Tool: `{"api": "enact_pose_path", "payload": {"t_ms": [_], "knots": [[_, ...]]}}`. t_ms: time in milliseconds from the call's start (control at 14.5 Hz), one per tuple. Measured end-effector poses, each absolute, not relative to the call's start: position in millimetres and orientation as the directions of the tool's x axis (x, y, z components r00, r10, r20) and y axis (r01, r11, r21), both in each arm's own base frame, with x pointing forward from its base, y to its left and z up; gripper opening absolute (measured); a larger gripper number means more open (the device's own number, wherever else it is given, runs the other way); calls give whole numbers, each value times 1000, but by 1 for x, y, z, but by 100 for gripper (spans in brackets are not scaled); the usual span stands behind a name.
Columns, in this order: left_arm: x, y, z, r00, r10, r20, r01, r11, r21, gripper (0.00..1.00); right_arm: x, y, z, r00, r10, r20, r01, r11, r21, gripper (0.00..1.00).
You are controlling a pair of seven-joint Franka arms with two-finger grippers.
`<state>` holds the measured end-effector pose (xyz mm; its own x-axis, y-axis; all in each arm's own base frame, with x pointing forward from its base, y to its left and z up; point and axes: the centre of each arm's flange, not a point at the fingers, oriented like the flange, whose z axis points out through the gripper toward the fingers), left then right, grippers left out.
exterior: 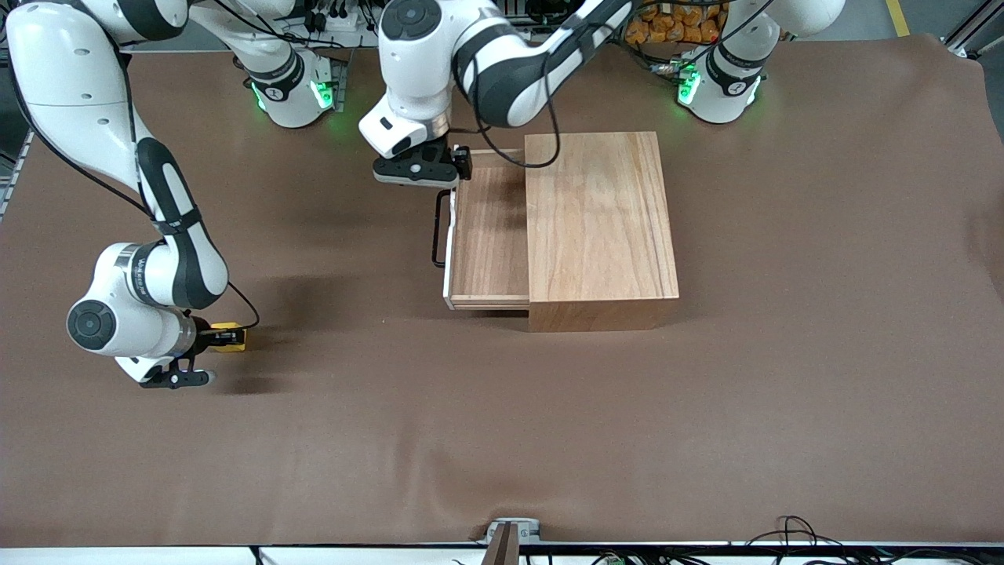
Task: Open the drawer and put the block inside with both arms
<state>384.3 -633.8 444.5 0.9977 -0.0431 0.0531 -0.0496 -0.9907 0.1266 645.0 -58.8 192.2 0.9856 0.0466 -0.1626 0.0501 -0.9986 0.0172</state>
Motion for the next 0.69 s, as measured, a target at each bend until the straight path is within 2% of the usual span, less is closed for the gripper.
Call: {"api": "enact_pose_path", "payload": {"t_ms": [344,688], "knots": [[479,-540,503,995,59,84,47,-990,132,100,645,-61,193,987,37,-159,40,-999,13,56],[556,-436,525,984,166,71,158,-982,102,100,655,-63,205,991,-13,-135,-18,-999,-36,56]]}}
